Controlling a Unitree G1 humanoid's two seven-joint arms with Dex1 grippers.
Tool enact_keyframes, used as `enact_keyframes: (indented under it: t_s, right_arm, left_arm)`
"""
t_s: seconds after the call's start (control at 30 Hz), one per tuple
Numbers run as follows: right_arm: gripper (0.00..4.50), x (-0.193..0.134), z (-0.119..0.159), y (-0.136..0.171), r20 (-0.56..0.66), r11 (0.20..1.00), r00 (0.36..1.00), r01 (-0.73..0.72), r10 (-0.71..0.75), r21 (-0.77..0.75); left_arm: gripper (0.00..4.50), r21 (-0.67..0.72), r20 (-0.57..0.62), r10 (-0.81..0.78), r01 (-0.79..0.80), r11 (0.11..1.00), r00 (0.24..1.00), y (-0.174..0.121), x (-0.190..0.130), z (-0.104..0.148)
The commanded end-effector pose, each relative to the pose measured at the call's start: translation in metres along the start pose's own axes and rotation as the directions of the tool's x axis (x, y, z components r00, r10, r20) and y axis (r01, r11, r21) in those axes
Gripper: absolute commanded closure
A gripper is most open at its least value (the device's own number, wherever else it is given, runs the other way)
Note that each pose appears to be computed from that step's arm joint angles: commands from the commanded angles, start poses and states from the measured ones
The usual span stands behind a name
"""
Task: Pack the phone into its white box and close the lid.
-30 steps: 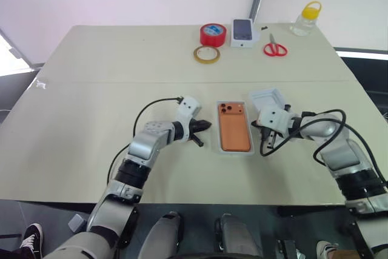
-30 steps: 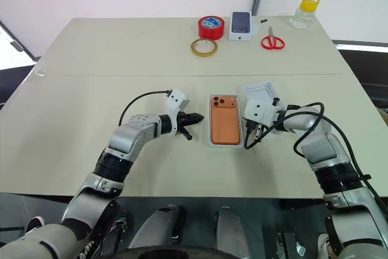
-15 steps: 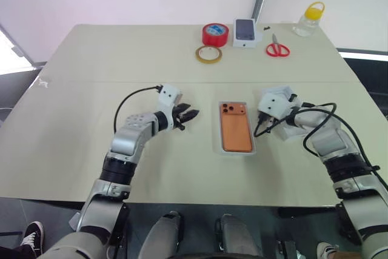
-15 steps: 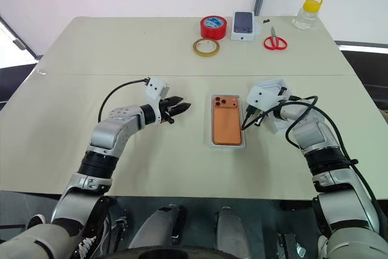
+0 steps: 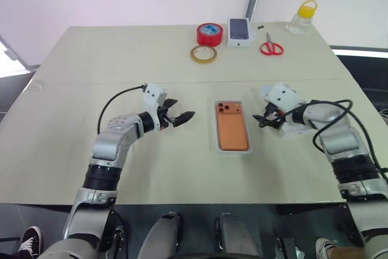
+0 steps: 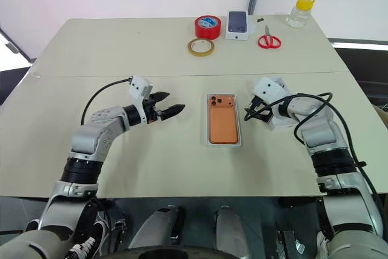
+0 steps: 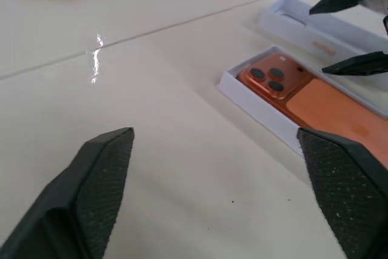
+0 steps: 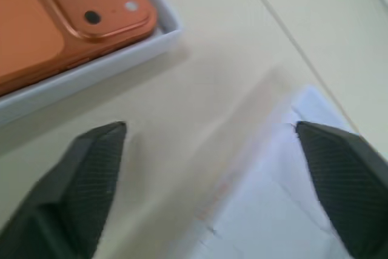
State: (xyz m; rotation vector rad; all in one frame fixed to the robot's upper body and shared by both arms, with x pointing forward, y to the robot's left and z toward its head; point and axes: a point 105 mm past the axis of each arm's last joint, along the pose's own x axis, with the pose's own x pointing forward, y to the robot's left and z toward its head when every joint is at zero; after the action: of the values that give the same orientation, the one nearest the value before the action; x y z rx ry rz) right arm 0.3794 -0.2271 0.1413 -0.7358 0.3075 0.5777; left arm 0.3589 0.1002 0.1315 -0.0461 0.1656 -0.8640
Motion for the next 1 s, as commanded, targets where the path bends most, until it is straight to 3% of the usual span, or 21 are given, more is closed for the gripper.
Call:
enact_keyframes:
  t_s: [0.03, 0.2, 0.3, 0.5, 0.6, 1.0]
  right_arm:
    - [0.06, -0.016, 0.019, -0.017, 0.050, 0.995, 0.997, 0.053, -0.058, 0.086]
    - [0.06, -0.024, 0.011, -0.006, -0.023, 0.927, 1.000, 0.029, -0.022, 0.373]
    - [0.06, -0.028, 0.010, 0.005, -0.059, 0.887, 0.998, 0.003, 0.027, 0.463]
    - [0.06, -0.032, -0.009, 0.015, -0.223, 0.872, 0.974, 0.074, 0.041, 0.483]
    - [0.06, -0.032, -0.007, 0.008, -0.268, 0.835, 0.963, 0.139, 0.010, 0.532]
    - [0.06, -0.031, 0.004, 0.020, -0.392, 0.787, 0.906, 0.123, 0.160, 0.605]
  left_arm:
    - [0.00, 0.028, 0.089, -0.053, 0.051, 0.998, 0.995, -0.003, -0.018, 0.023]
    - [0.00, 0.108, 0.131, -0.120, 0.106, 0.989, 0.984, -0.002, -0.041, 0.031]
    - [0.00, 0.172, 0.101, -0.185, 0.166, 0.971, 0.978, -0.009, -0.053, 0.023]
    - [0.00, 0.144, 0.070, -0.241, 0.230, 0.963, 0.968, -0.014, -0.063, 0.015]
    - [0.00, 0.182, 0.076, -0.255, 0.238, 0.954, 0.964, -0.017, -0.067, 0.018]
    - [0.00, 0.218, 0.082, -0.292, 0.269, 0.938, 0.953, -0.026, -0.071, 0.019]
